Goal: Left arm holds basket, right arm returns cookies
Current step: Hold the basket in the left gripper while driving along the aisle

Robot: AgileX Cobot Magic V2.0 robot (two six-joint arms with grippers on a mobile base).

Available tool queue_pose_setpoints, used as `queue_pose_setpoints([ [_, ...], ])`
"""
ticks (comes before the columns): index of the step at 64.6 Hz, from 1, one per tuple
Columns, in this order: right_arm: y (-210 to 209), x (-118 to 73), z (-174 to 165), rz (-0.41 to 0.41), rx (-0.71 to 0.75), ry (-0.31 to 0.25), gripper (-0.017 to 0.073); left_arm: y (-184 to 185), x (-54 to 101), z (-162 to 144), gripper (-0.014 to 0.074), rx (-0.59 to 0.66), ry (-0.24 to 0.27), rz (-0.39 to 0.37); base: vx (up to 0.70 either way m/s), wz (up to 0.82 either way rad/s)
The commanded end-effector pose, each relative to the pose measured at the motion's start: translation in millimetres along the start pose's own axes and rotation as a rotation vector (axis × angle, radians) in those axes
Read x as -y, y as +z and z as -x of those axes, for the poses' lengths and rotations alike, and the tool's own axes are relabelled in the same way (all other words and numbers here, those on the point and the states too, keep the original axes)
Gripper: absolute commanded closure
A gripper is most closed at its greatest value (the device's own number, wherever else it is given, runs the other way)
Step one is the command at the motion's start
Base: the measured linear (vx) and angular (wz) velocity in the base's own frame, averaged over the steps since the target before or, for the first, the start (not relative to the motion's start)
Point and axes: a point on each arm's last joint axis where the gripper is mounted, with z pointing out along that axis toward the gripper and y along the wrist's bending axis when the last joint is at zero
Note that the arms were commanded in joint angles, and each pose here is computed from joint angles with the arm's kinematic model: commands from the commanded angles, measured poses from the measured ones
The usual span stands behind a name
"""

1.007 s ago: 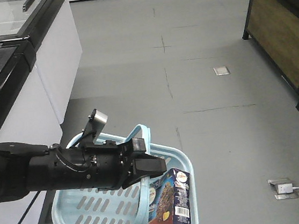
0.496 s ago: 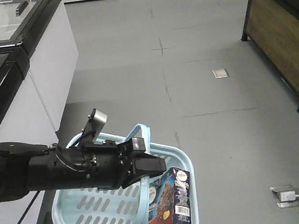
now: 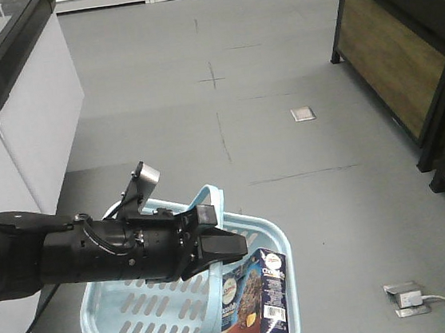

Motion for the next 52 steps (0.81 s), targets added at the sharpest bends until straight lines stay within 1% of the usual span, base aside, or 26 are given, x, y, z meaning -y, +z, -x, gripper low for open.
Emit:
queue_pose_setpoints([
  [1, -1.1, -0.3, 6.3, 0.002, 0.082, -0.011, 0.0567, -9.8, 28.0, 3.4, 0.0601, 0.03, 0.018, -0.122, 0.16, -0.18],
  [25, -1.1, -0.3, 6.3, 0.002, 0.082, -0.011, 0.0567, -9.8, 28.0, 3.4, 0.0601, 0.03, 0.018, -0.122, 0.19, -0.09],
  [52, -1.1, -0.3, 6.3, 0.002, 0.082, -0.011, 0.0567, -9.8, 27.9, 3.5, 0.0601, 0.031, 0.018, -0.121, 0.25, 0.06],
])
